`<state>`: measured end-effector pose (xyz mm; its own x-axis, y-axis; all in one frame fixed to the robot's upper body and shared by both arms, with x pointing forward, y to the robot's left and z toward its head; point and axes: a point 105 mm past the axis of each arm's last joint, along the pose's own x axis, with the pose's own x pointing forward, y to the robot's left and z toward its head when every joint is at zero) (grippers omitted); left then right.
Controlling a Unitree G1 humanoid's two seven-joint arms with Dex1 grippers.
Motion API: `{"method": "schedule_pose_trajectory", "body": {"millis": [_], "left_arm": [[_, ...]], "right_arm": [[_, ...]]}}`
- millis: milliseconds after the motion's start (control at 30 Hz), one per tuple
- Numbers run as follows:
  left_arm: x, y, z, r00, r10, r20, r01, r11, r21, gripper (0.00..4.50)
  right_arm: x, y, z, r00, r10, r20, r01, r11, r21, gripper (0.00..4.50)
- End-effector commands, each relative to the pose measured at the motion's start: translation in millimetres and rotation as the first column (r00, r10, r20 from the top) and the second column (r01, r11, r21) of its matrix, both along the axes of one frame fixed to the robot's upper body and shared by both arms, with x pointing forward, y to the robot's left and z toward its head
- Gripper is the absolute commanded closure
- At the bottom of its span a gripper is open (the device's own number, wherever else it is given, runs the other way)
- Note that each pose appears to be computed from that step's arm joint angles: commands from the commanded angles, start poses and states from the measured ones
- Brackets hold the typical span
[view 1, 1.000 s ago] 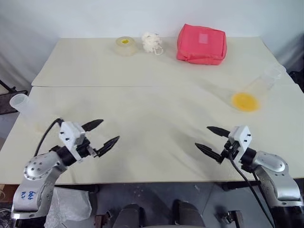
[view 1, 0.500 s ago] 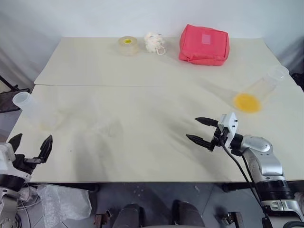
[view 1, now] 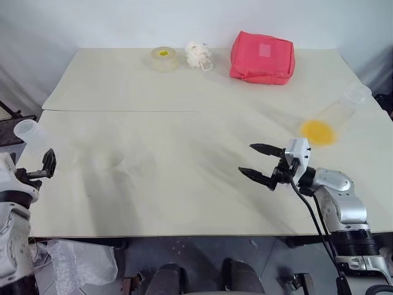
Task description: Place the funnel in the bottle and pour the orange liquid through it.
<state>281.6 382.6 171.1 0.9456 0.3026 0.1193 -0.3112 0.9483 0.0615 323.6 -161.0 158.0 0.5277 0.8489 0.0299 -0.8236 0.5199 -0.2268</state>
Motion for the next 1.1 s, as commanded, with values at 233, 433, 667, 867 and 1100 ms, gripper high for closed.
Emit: {"method": "schedule_pose_trajectory", "body": {"millis": [233, 433, 667, 867, 1100], "left_arm": [[26, 2, 20, 0.998, -0.035, 0.058, 0.031, 0.997, 0.072, 0.0], [31, 4, 33, 0.994, -0.051, 0.093, 0.042, 0.994, 0.102, 0.0], [31, 5, 29, 0.996, -0.057, 0.07, 0.05, 0.993, 0.108, 1.14], [32, 0, 35, 0.993, -0.086, 0.082, 0.075, 0.99, 0.122, 2.14], [55, -76, 82, 0.879, -0.453, 0.145, 0.408, 0.875, 0.261, 2.14]], "right_arm": [[-7, -3, 14, 0.999, -0.018, 0.045, 0.017, 1.0, 0.021, 0.02], [-10, -2, 15, 0.998, -0.022, 0.051, 0.021, 0.999, 0.026, 0.02], [-10, 2, 16, 0.998, -0.02, 0.055, 0.019, 0.999, 0.027, 0.0], [-8, 1, 18, 0.998, -0.03, 0.061, 0.029, 0.999, 0.025, 0.0], [-7, -3, 19, 0.997, -0.044, 0.063, 0.042, 0.999, 0.023, 0.0]]}}
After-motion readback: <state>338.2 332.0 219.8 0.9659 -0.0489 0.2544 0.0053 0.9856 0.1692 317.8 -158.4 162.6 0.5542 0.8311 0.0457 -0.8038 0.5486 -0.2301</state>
